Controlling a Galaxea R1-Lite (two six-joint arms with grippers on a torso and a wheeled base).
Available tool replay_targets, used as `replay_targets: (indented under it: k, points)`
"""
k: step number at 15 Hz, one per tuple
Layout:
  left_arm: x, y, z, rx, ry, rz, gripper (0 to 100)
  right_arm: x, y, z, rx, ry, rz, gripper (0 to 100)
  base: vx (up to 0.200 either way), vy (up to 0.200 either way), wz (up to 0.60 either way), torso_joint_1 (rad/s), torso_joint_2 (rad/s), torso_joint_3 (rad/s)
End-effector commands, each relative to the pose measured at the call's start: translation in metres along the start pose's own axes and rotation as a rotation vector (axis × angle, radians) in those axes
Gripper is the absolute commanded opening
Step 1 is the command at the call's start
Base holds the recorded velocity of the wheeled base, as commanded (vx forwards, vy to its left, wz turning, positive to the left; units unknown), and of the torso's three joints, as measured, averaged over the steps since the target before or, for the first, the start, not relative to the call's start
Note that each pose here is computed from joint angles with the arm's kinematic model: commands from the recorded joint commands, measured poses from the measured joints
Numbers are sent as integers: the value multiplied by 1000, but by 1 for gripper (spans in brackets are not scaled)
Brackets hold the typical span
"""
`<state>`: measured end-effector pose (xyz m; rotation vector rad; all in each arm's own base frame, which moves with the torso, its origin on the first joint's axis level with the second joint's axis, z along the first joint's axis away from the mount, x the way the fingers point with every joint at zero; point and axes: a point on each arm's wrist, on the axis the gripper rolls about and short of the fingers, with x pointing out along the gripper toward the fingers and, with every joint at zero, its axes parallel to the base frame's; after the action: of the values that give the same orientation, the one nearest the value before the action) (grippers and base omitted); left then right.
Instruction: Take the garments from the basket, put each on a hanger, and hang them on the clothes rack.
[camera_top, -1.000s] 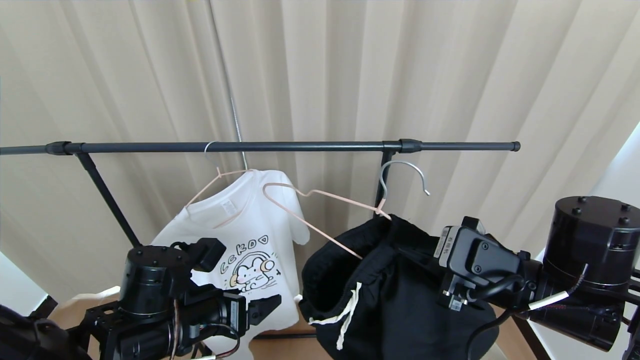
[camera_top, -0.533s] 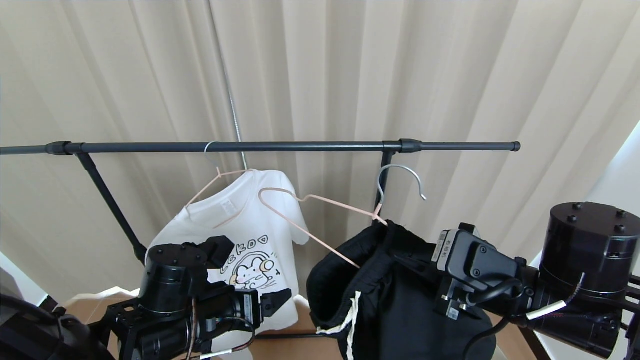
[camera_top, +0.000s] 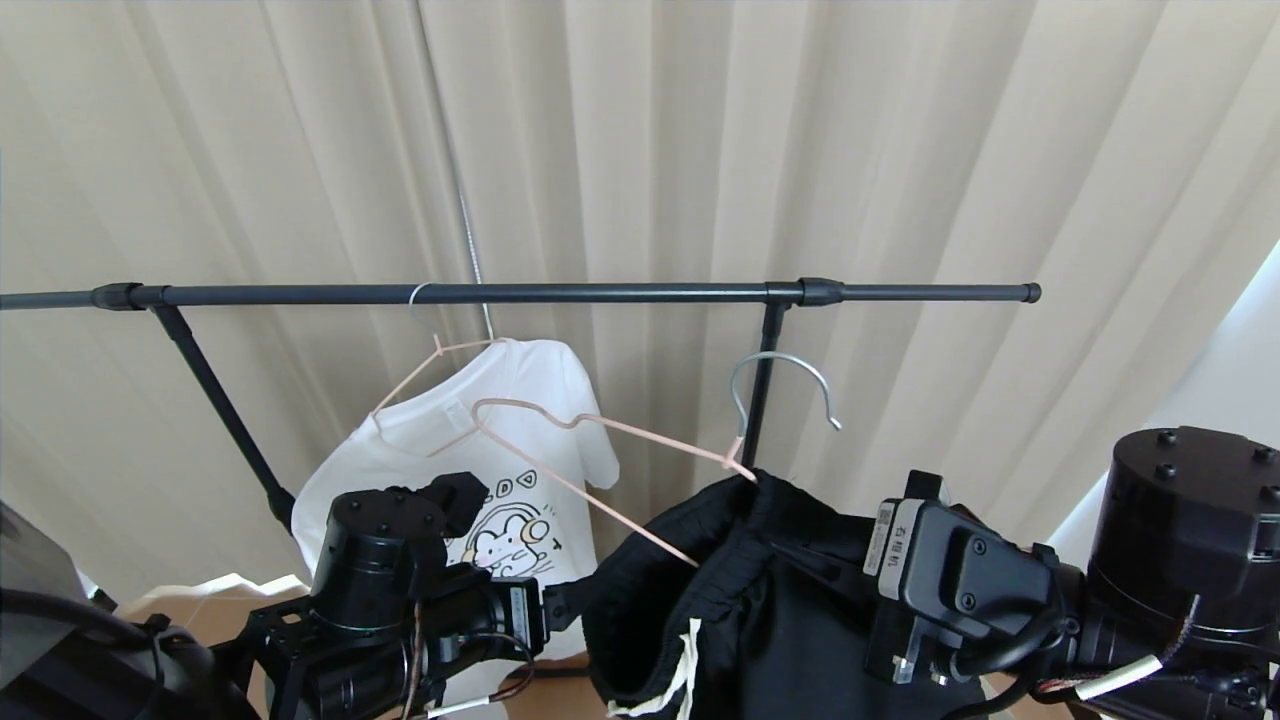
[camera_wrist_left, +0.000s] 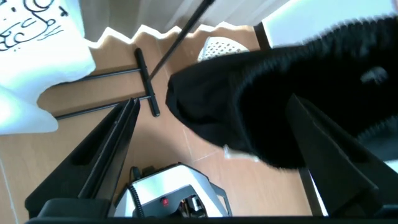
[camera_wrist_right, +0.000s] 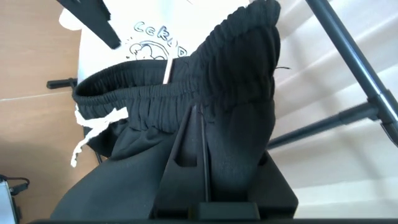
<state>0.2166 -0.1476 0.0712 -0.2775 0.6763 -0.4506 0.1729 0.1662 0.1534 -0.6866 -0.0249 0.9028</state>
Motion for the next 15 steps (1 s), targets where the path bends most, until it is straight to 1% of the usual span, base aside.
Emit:
replay_targets:
  k: [1, 3, 9, 10, 15]
  points:
    - [6, -1, -4, 4, 14, 16, 100, -3, 4, 5, -7, -24, 13, 0, 0, 0, 0, 0, 0, 0]
    - [7, -3, -6, 11, 19, 14, 100, -6, 6, 9, -5, -41, 19, 0, 0, 0, 0, 0, 0, 0]
    - [11, -2, -10, 12, 35, 26, 100, -10, 9, 14, -10, -65, 28, 0, 0, 0, 0, 0, 0, 0]
    - [13, -2, -13, 16, 45, 36, 0, -11, 9, 14, -11, -67, 28, 0, 0, 0, 0, 0, 0, 0]
    - [14, -3, -13, 20, 25, 35, 0, -11, 9, 14, -10, -68, 25, 0, 0, 0, 0, 0, 0, 0]
